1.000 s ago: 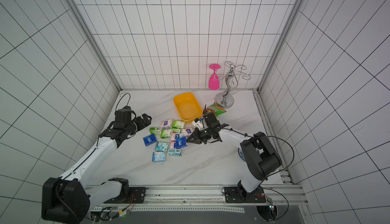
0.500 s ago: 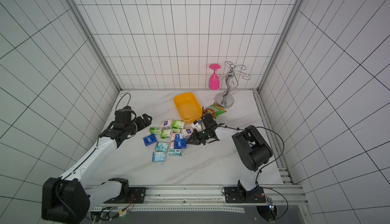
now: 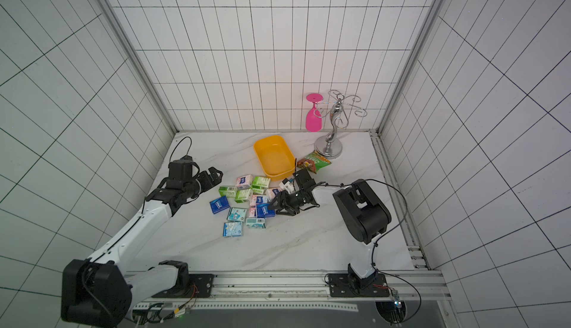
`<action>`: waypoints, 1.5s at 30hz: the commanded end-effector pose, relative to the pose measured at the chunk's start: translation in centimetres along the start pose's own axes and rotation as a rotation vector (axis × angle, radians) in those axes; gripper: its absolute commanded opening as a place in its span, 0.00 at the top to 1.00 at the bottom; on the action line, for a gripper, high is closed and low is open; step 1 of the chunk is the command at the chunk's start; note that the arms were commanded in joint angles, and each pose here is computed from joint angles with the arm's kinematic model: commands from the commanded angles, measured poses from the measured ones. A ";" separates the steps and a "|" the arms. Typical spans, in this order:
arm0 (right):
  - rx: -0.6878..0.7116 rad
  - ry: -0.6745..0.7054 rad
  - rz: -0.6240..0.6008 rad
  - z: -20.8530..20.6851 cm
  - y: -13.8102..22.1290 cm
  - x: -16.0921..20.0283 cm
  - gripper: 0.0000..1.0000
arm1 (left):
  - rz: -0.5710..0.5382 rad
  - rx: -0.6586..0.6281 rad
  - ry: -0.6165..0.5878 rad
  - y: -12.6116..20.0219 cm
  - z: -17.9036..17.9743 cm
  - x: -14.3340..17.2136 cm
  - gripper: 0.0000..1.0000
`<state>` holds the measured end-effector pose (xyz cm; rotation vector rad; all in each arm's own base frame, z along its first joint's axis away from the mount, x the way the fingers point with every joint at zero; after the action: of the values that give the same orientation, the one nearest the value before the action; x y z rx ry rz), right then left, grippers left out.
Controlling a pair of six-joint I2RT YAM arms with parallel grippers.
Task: Put the pocket tissues into the storage box
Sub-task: Pick up the pocket tissues from the center of the board, then place the pocket tissues in the storage box.
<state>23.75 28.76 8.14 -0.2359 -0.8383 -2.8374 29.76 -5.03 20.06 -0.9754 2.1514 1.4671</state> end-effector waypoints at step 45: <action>0.060 -0.240 -0.891 9.2 12.2 -19.9 0.95 | 0.130 0.067 -0.108 -2.9 -4.0 -0.9 0.02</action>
<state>44.18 26.07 17.16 -0.2524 -1.3041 -3.5093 33.35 -9.27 20.48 -0.7461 2.2146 1.4392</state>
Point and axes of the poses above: each gripper's point midway between its finger pads, its own y axis back along the fingers, its own z axis along the line the jaws close on, x = y × z, the point moved 6 cm from there along y, back along the fingers, and after that the axes turned 11 degrees about -y, right-handed, at the moved point
